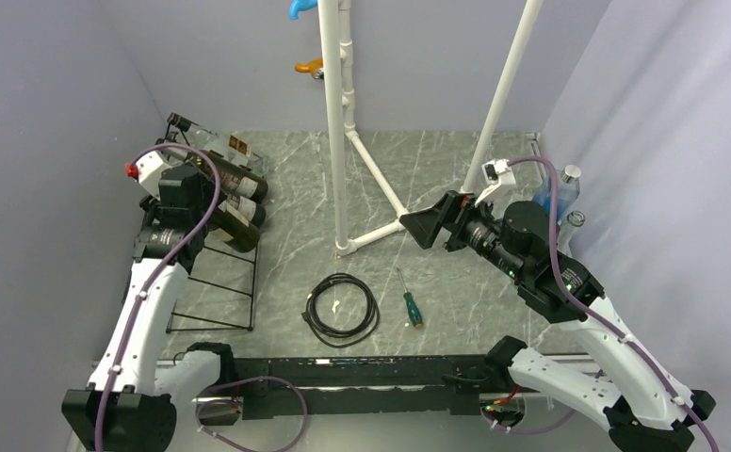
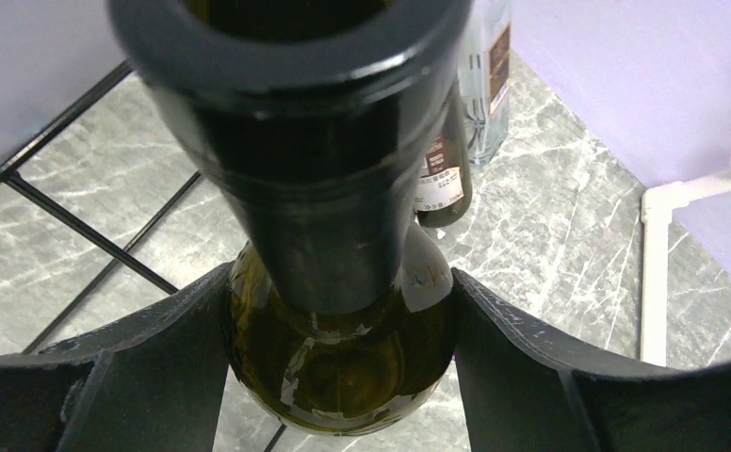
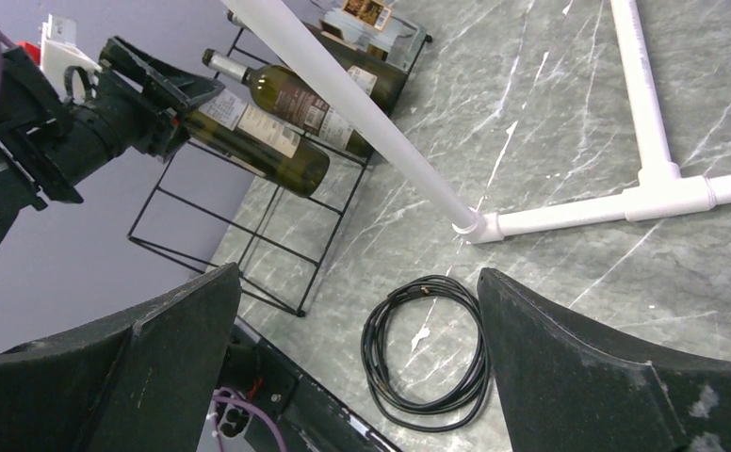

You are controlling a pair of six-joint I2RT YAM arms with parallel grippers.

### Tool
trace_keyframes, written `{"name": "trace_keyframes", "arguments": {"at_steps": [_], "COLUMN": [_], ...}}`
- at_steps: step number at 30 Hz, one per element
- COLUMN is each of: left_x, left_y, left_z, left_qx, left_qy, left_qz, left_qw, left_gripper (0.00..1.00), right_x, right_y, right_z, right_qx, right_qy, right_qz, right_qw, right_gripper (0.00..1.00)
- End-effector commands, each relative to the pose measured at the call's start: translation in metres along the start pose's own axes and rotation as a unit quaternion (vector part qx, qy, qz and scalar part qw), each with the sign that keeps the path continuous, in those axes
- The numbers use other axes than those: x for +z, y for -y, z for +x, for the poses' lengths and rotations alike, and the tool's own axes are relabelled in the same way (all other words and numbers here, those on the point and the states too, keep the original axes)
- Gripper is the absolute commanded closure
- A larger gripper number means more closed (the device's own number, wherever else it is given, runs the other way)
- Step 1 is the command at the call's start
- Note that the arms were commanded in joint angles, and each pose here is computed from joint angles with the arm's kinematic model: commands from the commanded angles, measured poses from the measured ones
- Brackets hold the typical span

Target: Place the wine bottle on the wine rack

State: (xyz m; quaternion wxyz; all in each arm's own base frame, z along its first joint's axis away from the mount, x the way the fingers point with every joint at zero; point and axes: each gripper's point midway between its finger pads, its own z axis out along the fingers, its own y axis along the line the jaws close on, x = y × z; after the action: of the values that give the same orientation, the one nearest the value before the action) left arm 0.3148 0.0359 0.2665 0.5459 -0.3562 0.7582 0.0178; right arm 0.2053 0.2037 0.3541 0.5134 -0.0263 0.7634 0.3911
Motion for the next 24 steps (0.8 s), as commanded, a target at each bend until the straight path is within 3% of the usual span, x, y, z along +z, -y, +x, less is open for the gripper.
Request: {"name": "trace_keyframes", "arguments": {"at_steps": [1,8,24], "left_x": [0.007,0.024,0.053], "left_y": [0.022,0.002,-0.008], "left_z": [-0.028,-0.017,0.009], "left_qx": [-0.088,-0.084,-0.102], "left_qy": [0.040,0.065,0.018], "left_qz": [0.044,0.029,0.038], "left_qw": [0.994,0.994,0.994], "left_gripper": [1.00,1.00,1.00], "right_x": [-0.007,-0.002,0.010], "right_y": [-0.002,-0.003,-0.003], "right_z": [-0.012,-0.011,-0.002], "right_qx": [-0.001,-0.001,0.019], "right_qy": [0.022,0.018,0.008], "right_qz": [0.002,0.002,-0.006], "right_qw": [1.000,1.000,1.000], "right_gripper": [0.01,0.01,0.01]}}
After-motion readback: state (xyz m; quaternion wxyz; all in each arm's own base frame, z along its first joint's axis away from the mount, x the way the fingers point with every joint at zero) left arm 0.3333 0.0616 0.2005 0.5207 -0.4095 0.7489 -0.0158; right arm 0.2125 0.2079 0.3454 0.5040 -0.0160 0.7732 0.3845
